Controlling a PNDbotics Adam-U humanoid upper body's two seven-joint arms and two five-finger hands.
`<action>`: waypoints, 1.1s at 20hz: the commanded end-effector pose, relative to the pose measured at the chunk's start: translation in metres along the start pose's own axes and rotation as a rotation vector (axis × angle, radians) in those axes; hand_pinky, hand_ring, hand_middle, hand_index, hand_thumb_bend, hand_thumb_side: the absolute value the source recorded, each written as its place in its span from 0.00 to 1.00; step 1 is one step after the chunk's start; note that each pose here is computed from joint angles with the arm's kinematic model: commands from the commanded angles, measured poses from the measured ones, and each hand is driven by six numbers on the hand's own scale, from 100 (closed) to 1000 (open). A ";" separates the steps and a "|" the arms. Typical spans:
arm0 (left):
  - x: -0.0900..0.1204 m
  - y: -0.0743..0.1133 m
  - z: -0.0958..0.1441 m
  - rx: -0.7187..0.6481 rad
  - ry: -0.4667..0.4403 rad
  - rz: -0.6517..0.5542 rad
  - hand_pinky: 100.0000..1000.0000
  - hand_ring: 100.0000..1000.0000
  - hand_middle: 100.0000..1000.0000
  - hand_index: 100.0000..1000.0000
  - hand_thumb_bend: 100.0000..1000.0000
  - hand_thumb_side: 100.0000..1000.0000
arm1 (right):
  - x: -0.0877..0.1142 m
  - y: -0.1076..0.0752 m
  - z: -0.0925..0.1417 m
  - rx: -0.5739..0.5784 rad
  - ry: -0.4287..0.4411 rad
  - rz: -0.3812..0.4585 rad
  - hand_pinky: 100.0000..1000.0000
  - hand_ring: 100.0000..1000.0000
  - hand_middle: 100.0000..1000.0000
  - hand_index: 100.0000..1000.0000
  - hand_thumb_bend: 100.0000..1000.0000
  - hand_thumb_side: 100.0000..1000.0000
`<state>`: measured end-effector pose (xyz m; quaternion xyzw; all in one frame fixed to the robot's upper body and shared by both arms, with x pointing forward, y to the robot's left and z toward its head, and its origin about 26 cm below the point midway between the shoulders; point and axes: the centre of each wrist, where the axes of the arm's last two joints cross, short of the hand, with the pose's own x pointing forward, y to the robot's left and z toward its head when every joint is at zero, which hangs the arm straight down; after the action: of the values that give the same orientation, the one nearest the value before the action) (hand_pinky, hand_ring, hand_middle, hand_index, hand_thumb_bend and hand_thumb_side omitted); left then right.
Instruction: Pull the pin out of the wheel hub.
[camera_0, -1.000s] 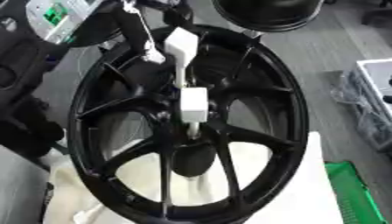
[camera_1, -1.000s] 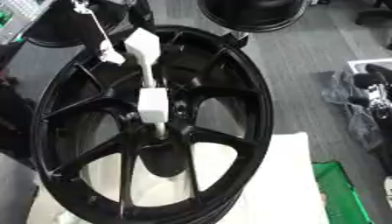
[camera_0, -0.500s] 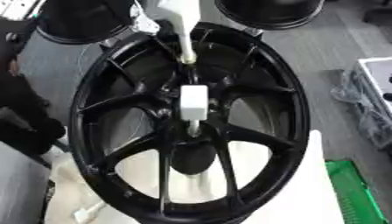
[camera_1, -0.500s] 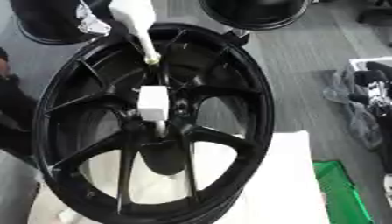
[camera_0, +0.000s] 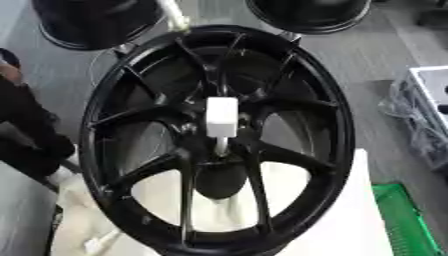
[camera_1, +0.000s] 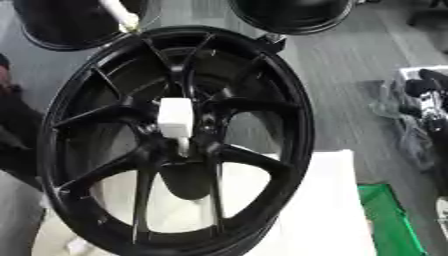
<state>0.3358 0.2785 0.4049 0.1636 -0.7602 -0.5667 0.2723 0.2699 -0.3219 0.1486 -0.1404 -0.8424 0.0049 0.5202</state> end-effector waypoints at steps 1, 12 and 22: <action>0.005 0.025 0.043 0.155 0.068 -0.037 0.61 0.55 0.42 0.20 0.00 0.15 | 0.009 -0.006 -0.003 -0.013 -0.040 0.020 0.69 0.82 0.69 0.80 0.00 0.60; -0.072 -0.010 0.142 0.354 0.524 0.034 0.62 0.57 0.45 0.22 0.00 0.20 | 0.006 -0.012 0.001 -0.054 -0.036 0.041 0.69 0.82 0.69 0.80 0.00 0.58; -0.113 -0.056 0.177 0.270 0.651 0.146 0.77 0.81 0.76 0.83 0.01 0.58 | 0.006 -0.011 0.002 -0.050 -0.034 0.043 0.69 0.82 0.69 0.80 0.00 0.58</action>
<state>0.3204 0.4538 0.2760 0.2936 -0.7155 -0.3556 0.5247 0.2651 -0.3305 0.1450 -0.1674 -0.8395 -0.0098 0.5168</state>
